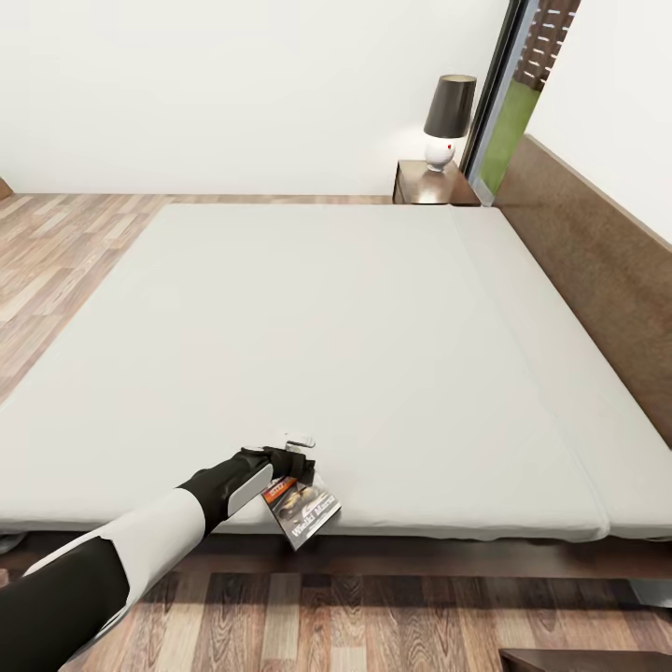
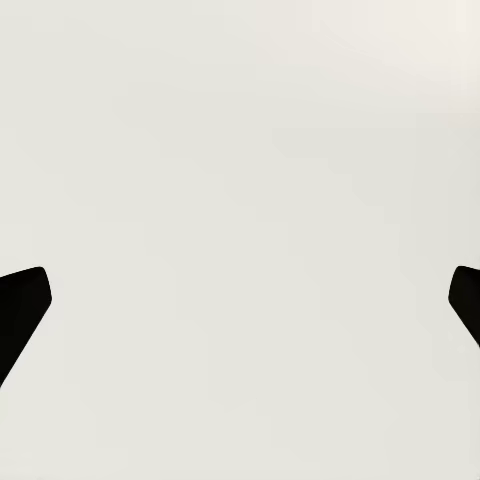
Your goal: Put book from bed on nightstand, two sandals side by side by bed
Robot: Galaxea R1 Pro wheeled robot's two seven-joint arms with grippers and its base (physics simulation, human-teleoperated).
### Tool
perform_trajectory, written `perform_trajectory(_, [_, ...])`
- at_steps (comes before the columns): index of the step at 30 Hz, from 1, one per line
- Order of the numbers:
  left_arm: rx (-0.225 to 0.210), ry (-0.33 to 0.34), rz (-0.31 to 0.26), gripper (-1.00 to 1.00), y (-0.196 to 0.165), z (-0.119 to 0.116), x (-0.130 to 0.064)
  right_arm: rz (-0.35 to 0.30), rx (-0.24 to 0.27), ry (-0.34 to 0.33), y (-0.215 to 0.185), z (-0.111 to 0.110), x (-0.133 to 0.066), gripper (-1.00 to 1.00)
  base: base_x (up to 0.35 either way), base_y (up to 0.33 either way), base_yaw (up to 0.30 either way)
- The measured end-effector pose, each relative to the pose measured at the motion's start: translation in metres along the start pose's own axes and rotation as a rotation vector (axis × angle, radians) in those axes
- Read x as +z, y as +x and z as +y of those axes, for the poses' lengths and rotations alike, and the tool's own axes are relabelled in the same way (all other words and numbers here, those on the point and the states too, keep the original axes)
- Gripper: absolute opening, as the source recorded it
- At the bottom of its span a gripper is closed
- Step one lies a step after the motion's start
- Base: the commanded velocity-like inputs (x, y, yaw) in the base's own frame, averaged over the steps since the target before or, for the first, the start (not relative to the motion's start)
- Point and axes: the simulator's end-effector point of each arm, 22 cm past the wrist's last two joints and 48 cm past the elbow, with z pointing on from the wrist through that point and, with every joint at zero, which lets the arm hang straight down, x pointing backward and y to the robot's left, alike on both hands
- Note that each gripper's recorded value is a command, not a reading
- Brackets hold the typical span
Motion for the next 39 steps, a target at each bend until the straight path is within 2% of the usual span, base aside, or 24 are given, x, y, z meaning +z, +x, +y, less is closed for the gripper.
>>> perform_trajectory(39, [-0.001,0.0,0.0,1.0,0.0,0.0001,0.0,0.0,-0.001,-0.001,0.0,0.0005,0.0,1.0,-0.007,0.0,0.0])
